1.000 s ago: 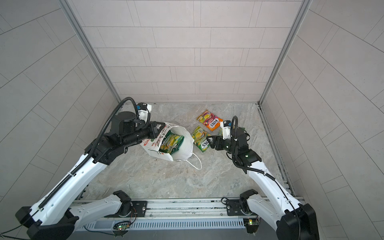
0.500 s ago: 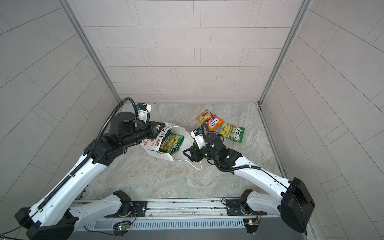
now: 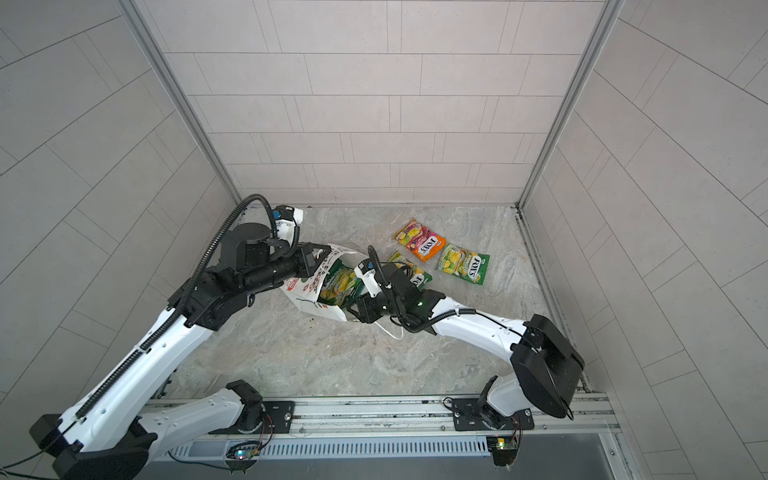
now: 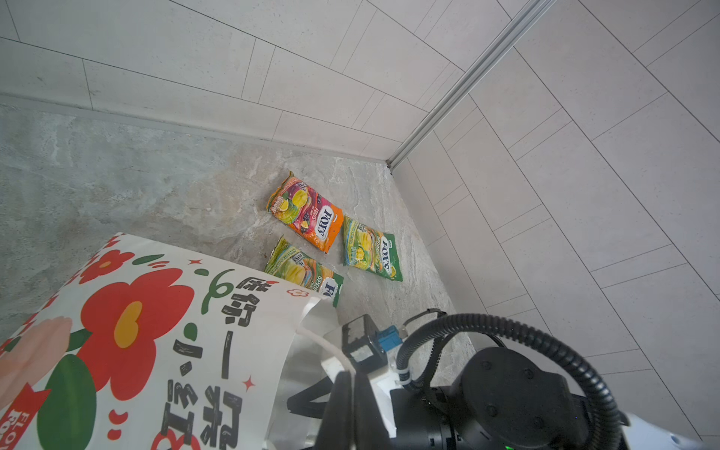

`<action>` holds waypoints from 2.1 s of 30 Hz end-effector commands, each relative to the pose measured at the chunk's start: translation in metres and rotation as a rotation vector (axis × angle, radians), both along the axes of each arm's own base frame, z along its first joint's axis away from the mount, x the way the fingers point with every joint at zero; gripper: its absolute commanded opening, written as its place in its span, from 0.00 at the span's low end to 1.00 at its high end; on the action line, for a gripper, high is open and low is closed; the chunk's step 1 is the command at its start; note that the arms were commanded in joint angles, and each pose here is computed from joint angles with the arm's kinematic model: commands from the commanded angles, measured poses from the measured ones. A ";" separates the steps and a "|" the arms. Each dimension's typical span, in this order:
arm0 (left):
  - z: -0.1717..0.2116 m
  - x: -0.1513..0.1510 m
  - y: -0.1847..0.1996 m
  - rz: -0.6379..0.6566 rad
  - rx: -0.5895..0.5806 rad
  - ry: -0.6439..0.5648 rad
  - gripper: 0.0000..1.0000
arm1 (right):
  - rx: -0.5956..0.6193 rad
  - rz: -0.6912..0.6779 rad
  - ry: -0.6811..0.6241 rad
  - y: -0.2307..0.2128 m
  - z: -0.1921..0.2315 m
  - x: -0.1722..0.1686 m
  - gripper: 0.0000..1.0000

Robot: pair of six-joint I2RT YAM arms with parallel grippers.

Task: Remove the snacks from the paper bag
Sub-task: 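Reach the right gripper into the bag toward the last green packets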

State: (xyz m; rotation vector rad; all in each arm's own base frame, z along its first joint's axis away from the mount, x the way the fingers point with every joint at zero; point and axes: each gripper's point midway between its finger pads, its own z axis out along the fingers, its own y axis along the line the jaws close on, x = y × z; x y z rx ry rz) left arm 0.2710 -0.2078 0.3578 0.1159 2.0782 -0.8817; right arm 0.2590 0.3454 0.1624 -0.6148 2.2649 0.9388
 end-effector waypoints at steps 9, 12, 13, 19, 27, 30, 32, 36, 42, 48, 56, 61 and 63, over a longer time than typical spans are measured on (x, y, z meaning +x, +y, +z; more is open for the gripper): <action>0.013 0.000 -0.004 -0.016 -0.036 -0.035 0.00 | -0.080 -0.217 0.040 0.003 -0.020 0.034 0.53; 0.013 0.000 -0.004 -0.016 -0.035 -0.038 0.00 | -0.073 -0.306 0.062 -0.001 -0.027 0.044 0.53; 0.013 0.000 -0.004 -0.016 -0.035 -0.038 0.00 | -0.066 -0.329 0.072 -0.001 -0.029 0.047 0.53; 0.013 0.000 -0.005 -0.022 -0.037 -0.035 0.00 | -0.050 -0.415 0.094 0.000 -0.033 0.058 0.56; 0.012 0.000 -0.007 -0.030 -0.039 -0.031 0.00 | 0.009 -0.454 0.107 0.008 -0.031 0.068 0.57; 0.013 0.000 -0.007 -0.032 -0.042 -0.028 0.00 | 0.027 -0.461 0.106 0.012 -0.029 0.072 0.57; 0.012 0.000 -0.008 -0.032 -0.042 -0.027 0.00 | 0.032 -0.463 0.106 0.014 -0.029 0.073 0.56; 0.012 0.000 -0.008 -0.034 -0.043 -0.026 0.00 | 0.032 -0.485 0.102 0.012 -0.029 0.077 0.53; 0.012 -0.001 -0.008 -0.033 -0.043 -0.026 0.00 | 0.035 -0.495 0.093 0.011 -0.028 0.078 0.48; 0.012 -0.001 -0.008 -0.034 -0.043 -0.026 0.00 | 0.037 -0.495 0.082 0.014 -0.030 0.081 0.40; 0.012 -0.001 -0.008 -0.039 -0.046 -0.023 0.00 | 0.031 -0.519 0.084 0.017 -0.034 0.089 0.54; 0.012 -0.001 -0.011 -0.049 -0.049 -0.019 0.00 | 0.032 -0.514 0.099 0.025 -0.038 0.093 0.58; 0.012 -0.001 -0.012 -0.053 -0.050 -0.016 0.00 | 0.025 -0.514 0.115 0.028 -0.043 0.094 0.58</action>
